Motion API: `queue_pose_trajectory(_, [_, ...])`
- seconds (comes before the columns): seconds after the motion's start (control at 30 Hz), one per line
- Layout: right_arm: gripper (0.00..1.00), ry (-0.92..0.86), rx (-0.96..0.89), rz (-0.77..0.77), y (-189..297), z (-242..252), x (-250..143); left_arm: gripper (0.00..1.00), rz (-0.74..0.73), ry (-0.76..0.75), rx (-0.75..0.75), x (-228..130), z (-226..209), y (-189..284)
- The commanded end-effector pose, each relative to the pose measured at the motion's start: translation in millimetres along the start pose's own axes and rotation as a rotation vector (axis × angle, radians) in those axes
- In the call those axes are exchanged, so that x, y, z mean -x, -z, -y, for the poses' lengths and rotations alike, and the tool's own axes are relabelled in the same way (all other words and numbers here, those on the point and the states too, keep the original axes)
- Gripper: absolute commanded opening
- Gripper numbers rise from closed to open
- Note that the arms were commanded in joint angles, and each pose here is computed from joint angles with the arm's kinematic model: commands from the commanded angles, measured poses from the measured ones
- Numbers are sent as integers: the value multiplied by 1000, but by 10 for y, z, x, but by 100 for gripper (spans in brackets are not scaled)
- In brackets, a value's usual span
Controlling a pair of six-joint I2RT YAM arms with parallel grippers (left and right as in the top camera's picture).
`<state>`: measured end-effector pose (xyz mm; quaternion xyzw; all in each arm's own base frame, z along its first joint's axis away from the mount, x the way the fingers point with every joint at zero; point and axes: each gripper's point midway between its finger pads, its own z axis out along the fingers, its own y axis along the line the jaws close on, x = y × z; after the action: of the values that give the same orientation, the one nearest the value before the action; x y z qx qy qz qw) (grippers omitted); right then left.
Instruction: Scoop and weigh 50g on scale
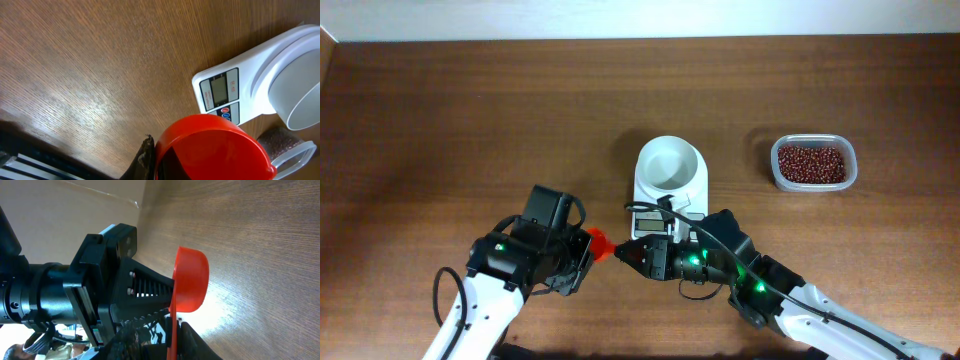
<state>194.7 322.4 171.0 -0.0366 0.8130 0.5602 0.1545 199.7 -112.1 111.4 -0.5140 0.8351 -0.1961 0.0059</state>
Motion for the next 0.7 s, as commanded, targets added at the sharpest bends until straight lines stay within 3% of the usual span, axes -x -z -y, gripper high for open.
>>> queue_pose_trajectory(0.0, [28, 28, 21, -6, -20, -83, -2, 0, -13, -65, -8, -33, 42, 14])
queue_pose_trajectory(0.23, [23, 28, 16, -10, -21, -67, -11, 0, -13, -107, -9, -33, 44, 14])
queue_pose_trajectory(0.67, [23, 46, 14, -10, -25, -61, -12, 0, -16, -178, -17, -41, 62, 14])
